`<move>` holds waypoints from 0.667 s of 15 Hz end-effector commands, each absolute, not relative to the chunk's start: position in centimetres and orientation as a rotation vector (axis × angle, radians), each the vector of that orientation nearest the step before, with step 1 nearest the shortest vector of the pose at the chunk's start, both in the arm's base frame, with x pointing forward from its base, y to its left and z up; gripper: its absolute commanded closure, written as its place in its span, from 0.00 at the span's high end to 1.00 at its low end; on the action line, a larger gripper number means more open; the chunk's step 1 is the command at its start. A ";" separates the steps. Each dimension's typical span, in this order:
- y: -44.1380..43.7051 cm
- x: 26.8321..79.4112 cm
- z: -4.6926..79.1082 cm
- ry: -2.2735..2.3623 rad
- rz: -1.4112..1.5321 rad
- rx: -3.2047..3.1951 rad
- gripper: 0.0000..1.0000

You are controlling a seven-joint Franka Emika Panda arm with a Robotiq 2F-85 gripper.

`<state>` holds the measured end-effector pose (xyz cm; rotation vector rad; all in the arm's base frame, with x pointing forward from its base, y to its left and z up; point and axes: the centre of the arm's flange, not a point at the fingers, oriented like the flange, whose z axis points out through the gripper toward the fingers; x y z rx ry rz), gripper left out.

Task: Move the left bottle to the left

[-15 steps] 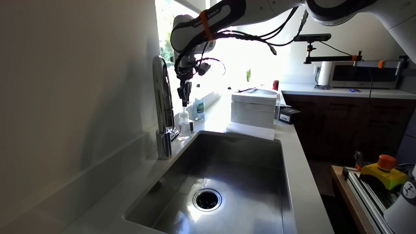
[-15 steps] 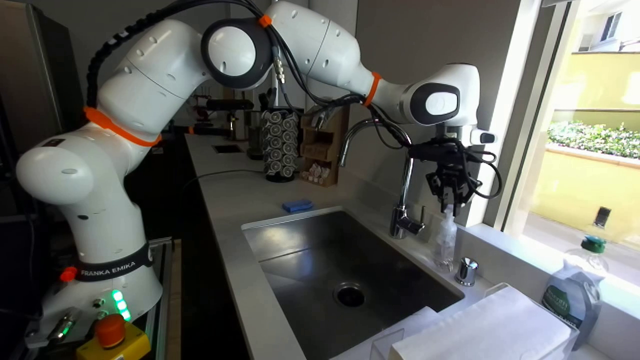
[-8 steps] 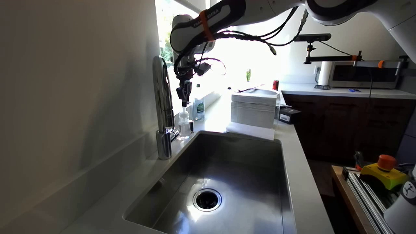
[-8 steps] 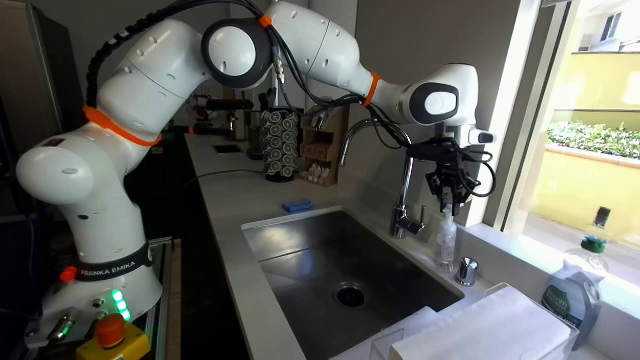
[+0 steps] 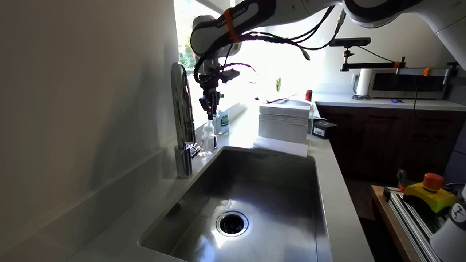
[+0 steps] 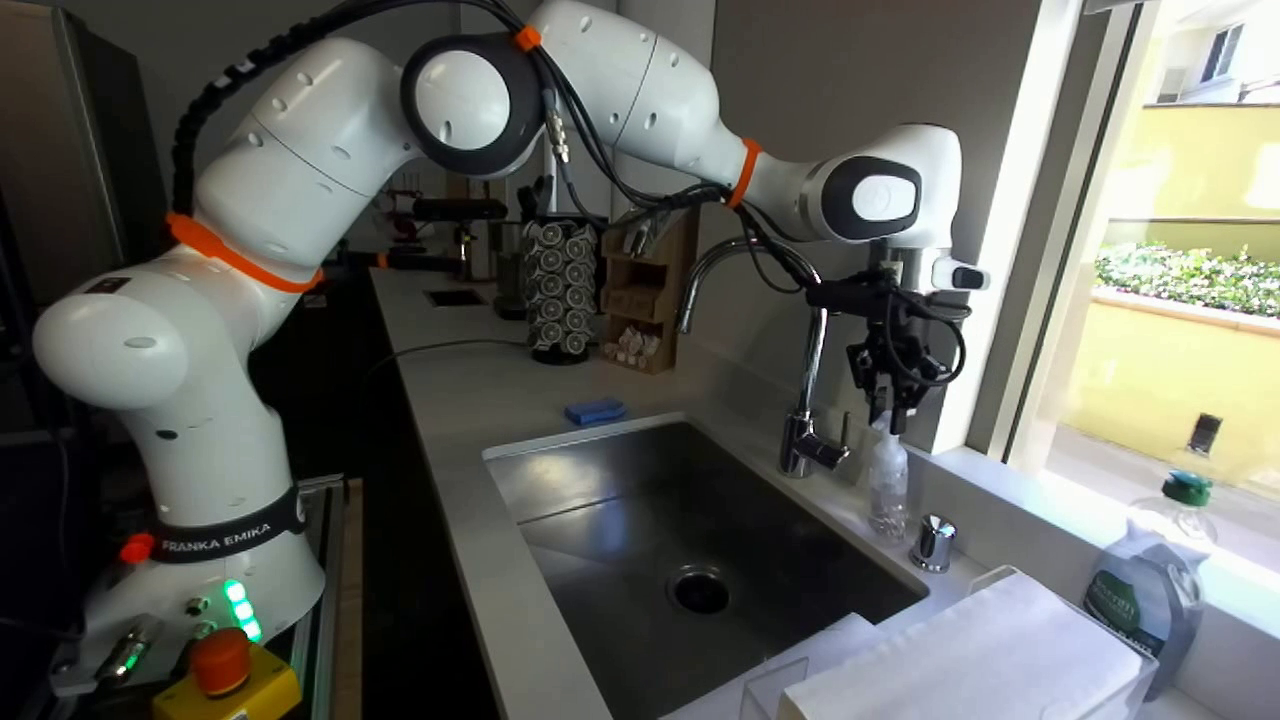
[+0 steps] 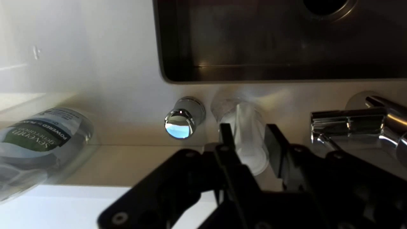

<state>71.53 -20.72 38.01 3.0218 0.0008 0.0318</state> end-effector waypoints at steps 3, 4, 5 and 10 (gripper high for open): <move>-20.9 71.4 37.6 -0.139 -0.031 3.021 0.08; -21.0 71.6 37.5 -0.153 -0.014 3.016 0.08; -21.1 71.7 37.5 -0.164 -0.004 3.019 0.08; -21.3 72.7 37.5 -0.168 0.032 3.019 0.08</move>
